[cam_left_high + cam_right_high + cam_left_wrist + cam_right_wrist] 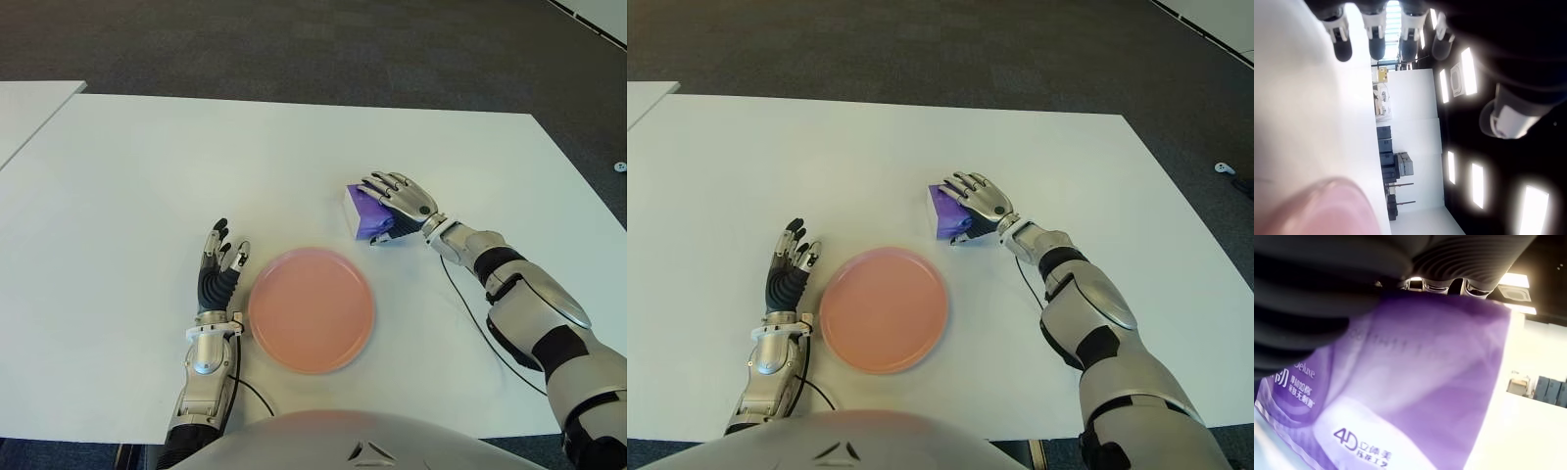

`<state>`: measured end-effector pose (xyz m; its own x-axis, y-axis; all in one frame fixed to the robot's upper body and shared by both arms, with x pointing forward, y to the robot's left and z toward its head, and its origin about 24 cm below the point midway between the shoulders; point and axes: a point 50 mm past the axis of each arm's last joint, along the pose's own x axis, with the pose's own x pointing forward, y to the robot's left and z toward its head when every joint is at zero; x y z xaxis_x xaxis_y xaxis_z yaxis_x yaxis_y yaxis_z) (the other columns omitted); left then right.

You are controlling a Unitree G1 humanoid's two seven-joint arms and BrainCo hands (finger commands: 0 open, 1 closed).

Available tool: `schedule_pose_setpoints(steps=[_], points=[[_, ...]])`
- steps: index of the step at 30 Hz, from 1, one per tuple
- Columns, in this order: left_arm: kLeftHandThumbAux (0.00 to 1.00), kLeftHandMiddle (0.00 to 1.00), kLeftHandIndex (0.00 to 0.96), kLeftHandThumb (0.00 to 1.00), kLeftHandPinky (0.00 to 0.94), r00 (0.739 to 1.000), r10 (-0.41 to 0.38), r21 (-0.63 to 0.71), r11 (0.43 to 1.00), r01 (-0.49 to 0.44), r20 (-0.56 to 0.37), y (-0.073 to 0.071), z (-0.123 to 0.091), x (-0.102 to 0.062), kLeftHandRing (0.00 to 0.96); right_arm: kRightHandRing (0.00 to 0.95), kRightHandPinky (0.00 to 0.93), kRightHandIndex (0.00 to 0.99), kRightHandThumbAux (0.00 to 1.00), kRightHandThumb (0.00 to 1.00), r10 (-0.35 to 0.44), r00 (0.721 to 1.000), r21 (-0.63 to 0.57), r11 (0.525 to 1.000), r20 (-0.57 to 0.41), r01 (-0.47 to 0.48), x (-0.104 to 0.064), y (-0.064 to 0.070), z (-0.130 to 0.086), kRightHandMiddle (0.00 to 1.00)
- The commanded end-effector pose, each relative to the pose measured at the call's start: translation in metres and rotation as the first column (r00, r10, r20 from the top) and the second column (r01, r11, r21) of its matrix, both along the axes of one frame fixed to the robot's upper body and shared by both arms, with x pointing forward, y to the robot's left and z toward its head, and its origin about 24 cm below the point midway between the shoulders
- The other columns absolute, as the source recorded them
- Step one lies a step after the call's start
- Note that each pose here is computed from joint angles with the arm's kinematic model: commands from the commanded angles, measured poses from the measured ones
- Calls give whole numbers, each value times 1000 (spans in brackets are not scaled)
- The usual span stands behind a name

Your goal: Put the tissue paper into the plate.

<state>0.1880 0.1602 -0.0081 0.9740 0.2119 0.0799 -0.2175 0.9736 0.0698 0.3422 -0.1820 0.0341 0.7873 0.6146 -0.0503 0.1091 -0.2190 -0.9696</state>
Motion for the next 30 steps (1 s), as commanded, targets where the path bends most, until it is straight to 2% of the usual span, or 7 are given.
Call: schedule_pose_setpoints(steps=[1, 5, 8, 12, 15, 21, 30], points=[[475, 0, 0, 0, 0, 1000, 7, 6, 1000, -7, -13, 0, -3, -2, 0, 49, 48, 0, 485, 524, 23, 987, -57, 998, -157, -32, -28, 6, -43, 39], [479, 0, 0, 0, 0, 1000, 5, 11, 1000, -5, -14, 0, -3, -2, 0, 100, 141, 0, 480, 554, 18, 989, -49, 998, -146, -26, -33, 9, -50, 87], [478, 0, 0, 0, 0, 1000, 0, 19, 1000, 0, -12, -1, -2, -2, 0, 189, 236, 84, 469, 593, 0, 993, -48, 999, -120, -6, -42, 12, -62, 179], [474, 0, 0, 0, 0, 1000, -3, 26, 1000, 3, -10, 0, -2, -2, 0, 372, 395, 286, 479, 668, 12, 998, -18, 1000, -55, -13, -43, 13, -61, 372], [474, 0, 0, 0, 0, 1000, -2, 26, 1000, 2, -12, 0, -2, -3, 0, 532, 540, 364, 628, 793, 18, 1000, 15, 1000, -24, -18, -44, 15, -60, 458], [474, 0, 0, 0, 0, 1000, 4, 16, 1000, -4, -18, 0, -2, -3, 0, 700, 745, 391, 675, 840, 27, 1000, 57, 998, -10, -26, -47, 17, -60, 502], [477, 0, 0, 0, 0, 1000, 18, 17, 1000, -17, -13, 0, -1, -2, 0, 803, 831, 387, 682, 849, 10, 998, 50, 999, -68, -6, -50, 18, -66, 525]])
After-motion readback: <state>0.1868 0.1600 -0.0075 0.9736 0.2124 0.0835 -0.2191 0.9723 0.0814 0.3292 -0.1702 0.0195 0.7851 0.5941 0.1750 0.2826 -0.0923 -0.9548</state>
